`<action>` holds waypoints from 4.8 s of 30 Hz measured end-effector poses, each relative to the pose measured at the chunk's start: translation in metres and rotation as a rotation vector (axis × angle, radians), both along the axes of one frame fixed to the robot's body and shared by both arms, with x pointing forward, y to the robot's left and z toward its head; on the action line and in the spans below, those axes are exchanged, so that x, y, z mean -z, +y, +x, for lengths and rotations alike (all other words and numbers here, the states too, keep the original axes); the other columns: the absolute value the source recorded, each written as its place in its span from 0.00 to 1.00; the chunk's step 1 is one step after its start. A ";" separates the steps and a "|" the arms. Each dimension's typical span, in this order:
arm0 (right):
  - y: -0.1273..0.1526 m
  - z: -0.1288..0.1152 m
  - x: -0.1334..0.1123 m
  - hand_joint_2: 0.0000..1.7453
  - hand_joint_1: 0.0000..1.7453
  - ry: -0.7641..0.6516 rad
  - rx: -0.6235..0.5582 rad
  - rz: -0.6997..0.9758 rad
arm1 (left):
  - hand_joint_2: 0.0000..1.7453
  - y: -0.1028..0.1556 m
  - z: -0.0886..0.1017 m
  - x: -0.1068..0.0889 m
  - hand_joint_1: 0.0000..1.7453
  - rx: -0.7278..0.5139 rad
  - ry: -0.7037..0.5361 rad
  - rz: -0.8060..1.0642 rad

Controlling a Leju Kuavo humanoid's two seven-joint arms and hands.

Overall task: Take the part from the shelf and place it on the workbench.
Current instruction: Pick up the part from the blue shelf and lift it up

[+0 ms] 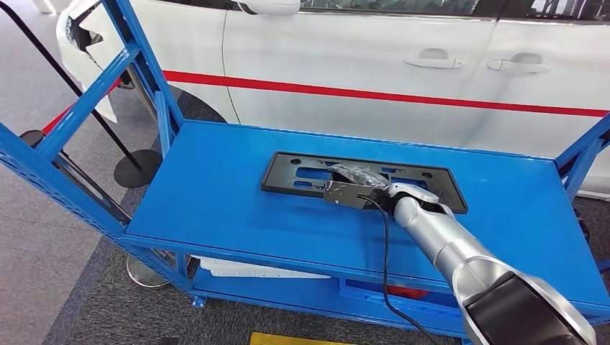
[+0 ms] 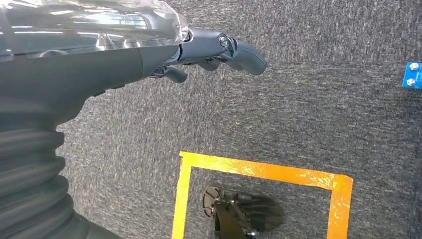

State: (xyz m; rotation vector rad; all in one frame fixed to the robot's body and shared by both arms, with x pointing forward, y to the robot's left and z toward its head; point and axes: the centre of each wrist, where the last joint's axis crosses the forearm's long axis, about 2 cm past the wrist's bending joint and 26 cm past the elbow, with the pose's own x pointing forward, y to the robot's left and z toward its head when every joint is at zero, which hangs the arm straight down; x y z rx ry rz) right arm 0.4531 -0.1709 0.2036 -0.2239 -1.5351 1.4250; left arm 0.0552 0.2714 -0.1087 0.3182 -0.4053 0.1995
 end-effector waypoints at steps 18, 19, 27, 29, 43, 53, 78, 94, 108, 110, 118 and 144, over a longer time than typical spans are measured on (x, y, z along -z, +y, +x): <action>0.022 -0.004 -0.009 0.00 0.00 -0.502 0.022 -0.088 | 1.00 0.001 -0.002 0.000 0.00 -0.022 0.008 0.017; 0.025 -0.006 -0.007 0.00 0.00 -0.565 0.021 -0.112 | 1.00 0.001 -0.002 0.000 0.00 -0.023 0.010 0.020; 0.034 -0.018 0.008 0.00 0.00 -0.643 -0.010 -0.145 | 1.00 0.001 -0.004 0.000 0.00 -0.025 0.016 0.028; 0.035 -0.019 0.009 0.00 0.00 -0.634 -0.014 -0.143 | 1.00 0.001 -0.004 0.000 0.00 -0.026 0.016 0.028; 0.044 -0.021 0.008 0.00 0.00 -0.596 -0.035 -0.138 | 1.00 0.001 -0.004 0.000 0.00 -0.028 0.009 0.025; 0.050 -0.034 0.026 0.00 0.00 -0.652 -0.093 -0.102 | 1.00 0.001 -0.005 0.000 0.00 -0.029 0.009 0.027; 0.053 -0.068 0.077 0.00 0.00 -0.338 -0.071 0.227 | 1.00 -0.003 -0.001 0.000 0.00 0.006 -0.173 0.025; 0.034 -0.039 0.026 0.00 0.00 -0.606 -0.037 0.116 | 1.00 0.000 0.008 -0.001 0.00 -0.026 -0.236 -0.018; 0.005 0.013 -0.092 1.00 0.00 -0.720 -0.019 0.074 | 1.00 -0.001 0.006 0.000 0.00 0.002 -0.210 -0.038; 0.005 0.013 -0.091 1.00 0.00 -0.725 -0.017 0.076 | 1.00 -0.001 0.006 0.000 0.00 0.006 -0.204 -0.034; 0.011 0.010 -0.082 1.00 0.00 -0.713 -0.031 0.076 | 0.00 -0.001 0.003 0.000 0.00 -0.003 -0.197 -0.023; 0.017 0.008 -0.061 1.00 0.00 -0.418 -0.239 -0.086 | 0.00 0.002 -0.007 0.001 0.00 -0.038 -0.107 0.031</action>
